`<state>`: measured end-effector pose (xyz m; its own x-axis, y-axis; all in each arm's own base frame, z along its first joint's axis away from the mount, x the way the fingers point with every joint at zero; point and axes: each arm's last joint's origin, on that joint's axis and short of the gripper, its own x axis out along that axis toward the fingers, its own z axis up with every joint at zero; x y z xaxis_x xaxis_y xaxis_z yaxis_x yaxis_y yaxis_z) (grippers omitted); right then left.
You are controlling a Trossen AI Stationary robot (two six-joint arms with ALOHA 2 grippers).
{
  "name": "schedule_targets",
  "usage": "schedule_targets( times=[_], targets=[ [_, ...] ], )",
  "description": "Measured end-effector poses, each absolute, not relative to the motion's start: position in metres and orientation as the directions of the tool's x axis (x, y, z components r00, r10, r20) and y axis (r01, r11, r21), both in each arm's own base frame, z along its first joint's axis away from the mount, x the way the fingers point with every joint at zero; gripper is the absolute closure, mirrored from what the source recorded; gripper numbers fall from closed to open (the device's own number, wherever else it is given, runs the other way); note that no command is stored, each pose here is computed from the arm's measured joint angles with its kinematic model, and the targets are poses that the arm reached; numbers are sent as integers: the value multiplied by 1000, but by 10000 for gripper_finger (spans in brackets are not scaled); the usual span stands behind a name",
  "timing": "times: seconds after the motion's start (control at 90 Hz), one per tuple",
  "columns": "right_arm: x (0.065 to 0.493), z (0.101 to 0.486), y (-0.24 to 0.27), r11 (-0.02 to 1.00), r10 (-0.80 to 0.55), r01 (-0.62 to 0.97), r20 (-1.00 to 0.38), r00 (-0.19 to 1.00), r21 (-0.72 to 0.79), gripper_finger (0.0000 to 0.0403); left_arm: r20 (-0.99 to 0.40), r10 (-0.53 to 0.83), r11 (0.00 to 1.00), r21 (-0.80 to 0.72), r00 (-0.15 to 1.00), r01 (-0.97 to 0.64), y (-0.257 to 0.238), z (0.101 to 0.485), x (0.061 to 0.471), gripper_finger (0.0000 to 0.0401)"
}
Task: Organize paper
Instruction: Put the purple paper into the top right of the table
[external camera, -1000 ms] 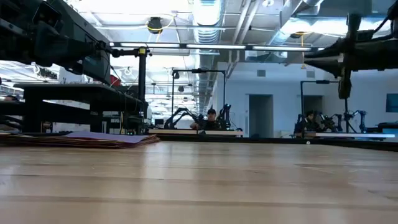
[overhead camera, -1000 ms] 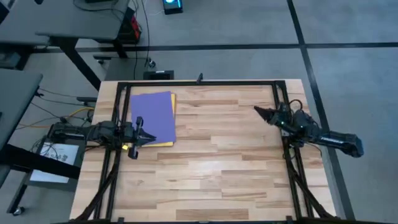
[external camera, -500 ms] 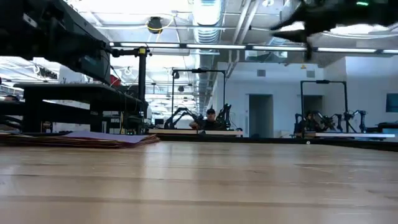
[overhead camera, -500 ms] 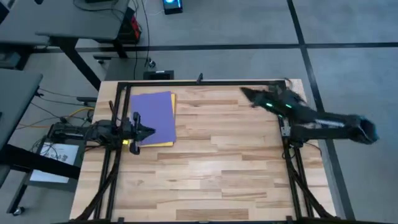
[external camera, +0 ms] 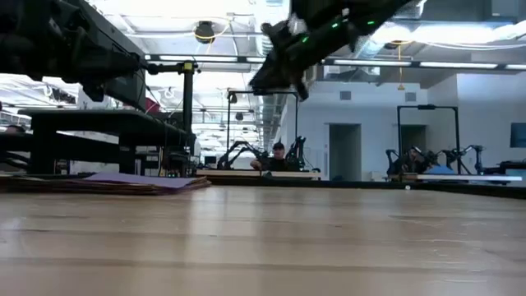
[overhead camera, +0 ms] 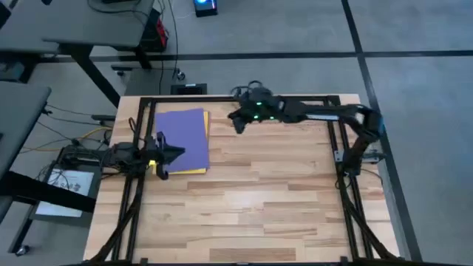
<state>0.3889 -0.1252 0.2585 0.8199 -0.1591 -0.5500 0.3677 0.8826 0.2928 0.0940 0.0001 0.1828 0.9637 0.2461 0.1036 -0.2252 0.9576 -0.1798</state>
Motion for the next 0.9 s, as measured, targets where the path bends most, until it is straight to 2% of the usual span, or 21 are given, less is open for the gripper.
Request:
schedule_targets(
  times=[0.1, 0.389, 0.533, 0.756, 0.9],
  targets=[
    [407, 236, -115, 911, -106, 329, -631, 768, 247, 340, 106, 278, 949, -185, 955, -256, 1, 183, 94, 384],
    [453, 187, -70, 967, -6, 177, -677, 736, 183, 300, 101, 279, 947, -194, 955, -256, 1, 183, 94, 384],
    [475, 160, -48, 975, 35, 130, -696, 717, 182, 299, 84, 279, 941, -224, 957, -255, 1, 181, 94, 384],
    [503, 147, -37, 985, 47, 75, -659, 751, 157, 301, 82, 279, 932, -262, 957, -250, 1, 181, 94, 384],
    [509, 132, -38, 982, 49, 88, -678, 733, 166, 301, 65, 279, 933, -256, 958, -254, 1, 180, 94, 384]
  ],
)
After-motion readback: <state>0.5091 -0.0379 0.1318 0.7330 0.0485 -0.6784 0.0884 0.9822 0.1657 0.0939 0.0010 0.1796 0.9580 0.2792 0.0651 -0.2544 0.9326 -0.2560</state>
